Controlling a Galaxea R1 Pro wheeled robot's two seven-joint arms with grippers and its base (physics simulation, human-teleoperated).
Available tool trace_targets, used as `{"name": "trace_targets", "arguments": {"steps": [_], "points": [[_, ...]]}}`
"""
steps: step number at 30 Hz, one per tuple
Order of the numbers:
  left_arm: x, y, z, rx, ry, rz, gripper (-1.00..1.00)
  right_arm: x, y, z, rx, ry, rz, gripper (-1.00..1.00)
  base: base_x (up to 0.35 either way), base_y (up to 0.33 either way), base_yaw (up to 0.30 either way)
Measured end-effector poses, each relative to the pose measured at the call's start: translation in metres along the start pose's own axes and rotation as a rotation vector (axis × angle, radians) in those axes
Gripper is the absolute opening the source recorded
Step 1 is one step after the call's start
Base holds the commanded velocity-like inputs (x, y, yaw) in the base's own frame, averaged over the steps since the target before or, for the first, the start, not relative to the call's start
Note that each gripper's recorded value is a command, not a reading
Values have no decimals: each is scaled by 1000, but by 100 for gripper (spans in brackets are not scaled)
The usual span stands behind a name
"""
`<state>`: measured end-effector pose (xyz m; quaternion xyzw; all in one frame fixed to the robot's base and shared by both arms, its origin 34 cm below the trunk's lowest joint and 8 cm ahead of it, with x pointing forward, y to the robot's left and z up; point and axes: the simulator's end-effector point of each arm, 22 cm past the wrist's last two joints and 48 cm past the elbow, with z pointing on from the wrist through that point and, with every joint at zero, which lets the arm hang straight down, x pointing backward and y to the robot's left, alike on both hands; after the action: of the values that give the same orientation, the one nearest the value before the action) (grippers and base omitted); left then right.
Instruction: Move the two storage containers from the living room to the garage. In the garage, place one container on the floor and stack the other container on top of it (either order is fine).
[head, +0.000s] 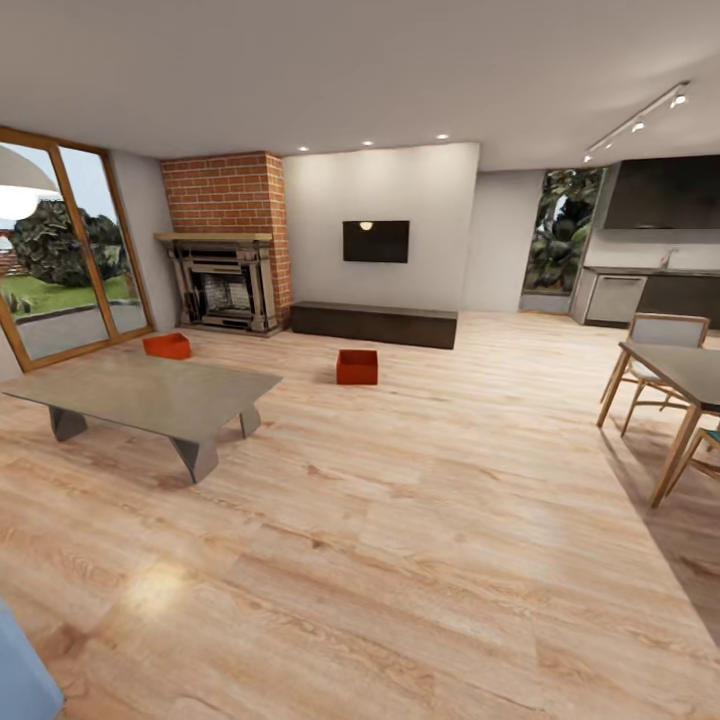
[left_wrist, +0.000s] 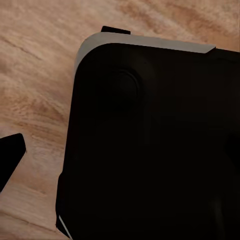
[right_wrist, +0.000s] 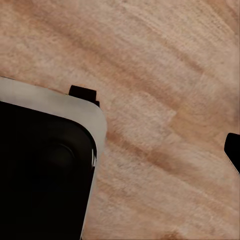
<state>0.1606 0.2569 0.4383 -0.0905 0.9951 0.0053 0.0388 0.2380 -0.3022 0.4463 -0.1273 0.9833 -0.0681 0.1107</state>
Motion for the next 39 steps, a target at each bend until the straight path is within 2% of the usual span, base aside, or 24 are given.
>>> {"name": "trace_targets", "arguments": {"steps": [9,39], "points": [[1,0,0,0,4,-1,100,0,-2,0,1,-1,-2,100,327,84,0],[3,0,0,0,11,-1,100,2,-6,0,0,1,-4,100,327,1,0]]}}
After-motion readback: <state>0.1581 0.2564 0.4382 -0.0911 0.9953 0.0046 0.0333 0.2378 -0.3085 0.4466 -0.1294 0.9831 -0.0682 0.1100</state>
